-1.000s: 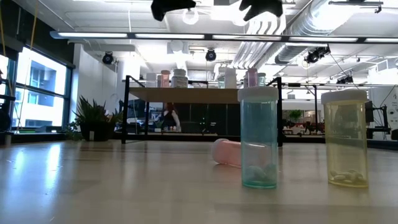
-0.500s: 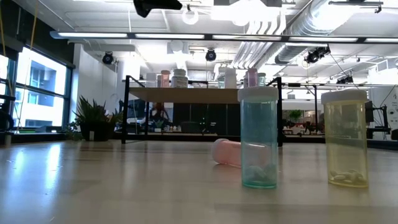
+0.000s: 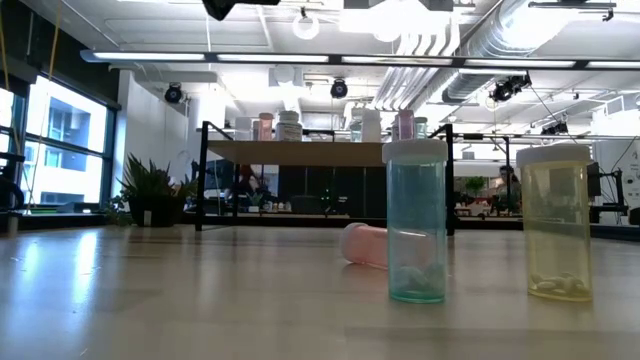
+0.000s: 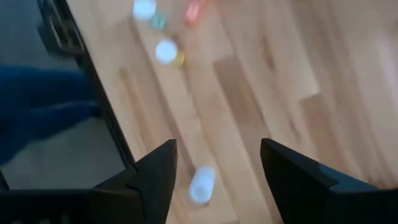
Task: Pick and place medicine bottles onto shelf by color
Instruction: Put the transparent pill bottle on the shelf
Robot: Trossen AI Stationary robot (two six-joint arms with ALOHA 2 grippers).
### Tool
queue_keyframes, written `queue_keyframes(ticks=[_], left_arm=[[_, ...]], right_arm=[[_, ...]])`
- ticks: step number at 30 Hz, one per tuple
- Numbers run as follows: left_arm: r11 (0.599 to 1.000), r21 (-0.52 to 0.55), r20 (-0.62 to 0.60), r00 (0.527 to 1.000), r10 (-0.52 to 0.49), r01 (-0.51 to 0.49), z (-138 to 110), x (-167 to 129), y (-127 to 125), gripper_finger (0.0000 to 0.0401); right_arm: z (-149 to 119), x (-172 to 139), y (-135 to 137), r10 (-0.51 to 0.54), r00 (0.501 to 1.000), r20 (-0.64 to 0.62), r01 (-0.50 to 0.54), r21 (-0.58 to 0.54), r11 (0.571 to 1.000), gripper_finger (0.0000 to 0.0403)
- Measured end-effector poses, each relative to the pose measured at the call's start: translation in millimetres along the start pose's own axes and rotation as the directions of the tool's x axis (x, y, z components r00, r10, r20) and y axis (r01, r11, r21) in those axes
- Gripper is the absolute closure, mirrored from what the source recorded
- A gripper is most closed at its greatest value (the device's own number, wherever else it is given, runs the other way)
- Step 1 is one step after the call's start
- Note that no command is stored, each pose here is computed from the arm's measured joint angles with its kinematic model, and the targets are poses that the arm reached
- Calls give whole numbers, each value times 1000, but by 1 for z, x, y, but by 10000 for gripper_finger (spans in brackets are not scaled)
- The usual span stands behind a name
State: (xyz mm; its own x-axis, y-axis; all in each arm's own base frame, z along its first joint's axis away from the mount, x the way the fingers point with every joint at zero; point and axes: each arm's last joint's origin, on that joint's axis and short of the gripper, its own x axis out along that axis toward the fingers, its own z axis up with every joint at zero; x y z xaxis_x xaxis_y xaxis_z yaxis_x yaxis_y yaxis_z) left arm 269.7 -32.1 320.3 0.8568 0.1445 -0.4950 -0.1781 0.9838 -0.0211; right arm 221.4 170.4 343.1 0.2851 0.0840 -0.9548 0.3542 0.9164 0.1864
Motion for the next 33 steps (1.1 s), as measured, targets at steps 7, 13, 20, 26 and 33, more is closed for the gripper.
queue_keyframes(ticks=[7, 13, 20, 26, 33], left_arm=[[1000, -7, -25, 1000, 3, -3, -3, -1, -1, 176], [1000, -10, -31, 1000, 5, -5, -3, -1, -1, 176], [1000, -10, -32, 999, 4, -4, -4, -1, -1, 176], [1000, -2, -60, 998, 8, -8, -6, -1, -1, 176], [1000, 14, -110, 994, 19, -18, -11, -1, 0, 176]], right_arm=[[-33, 26, 32, -48, 994, -100, 44, -45, 998, 180], [-56, 49, 50, -107, 974, -200, 100, -44, 994, 186], [-78, 56, 52, -221, 933, -283, 214, -54, 975, 187], [-91, 44, 41, -319, 887, -335, 313, -74, 947, 187], [-94, 46, 33, -298, 896, -330, 295, -60, 954, 187]])
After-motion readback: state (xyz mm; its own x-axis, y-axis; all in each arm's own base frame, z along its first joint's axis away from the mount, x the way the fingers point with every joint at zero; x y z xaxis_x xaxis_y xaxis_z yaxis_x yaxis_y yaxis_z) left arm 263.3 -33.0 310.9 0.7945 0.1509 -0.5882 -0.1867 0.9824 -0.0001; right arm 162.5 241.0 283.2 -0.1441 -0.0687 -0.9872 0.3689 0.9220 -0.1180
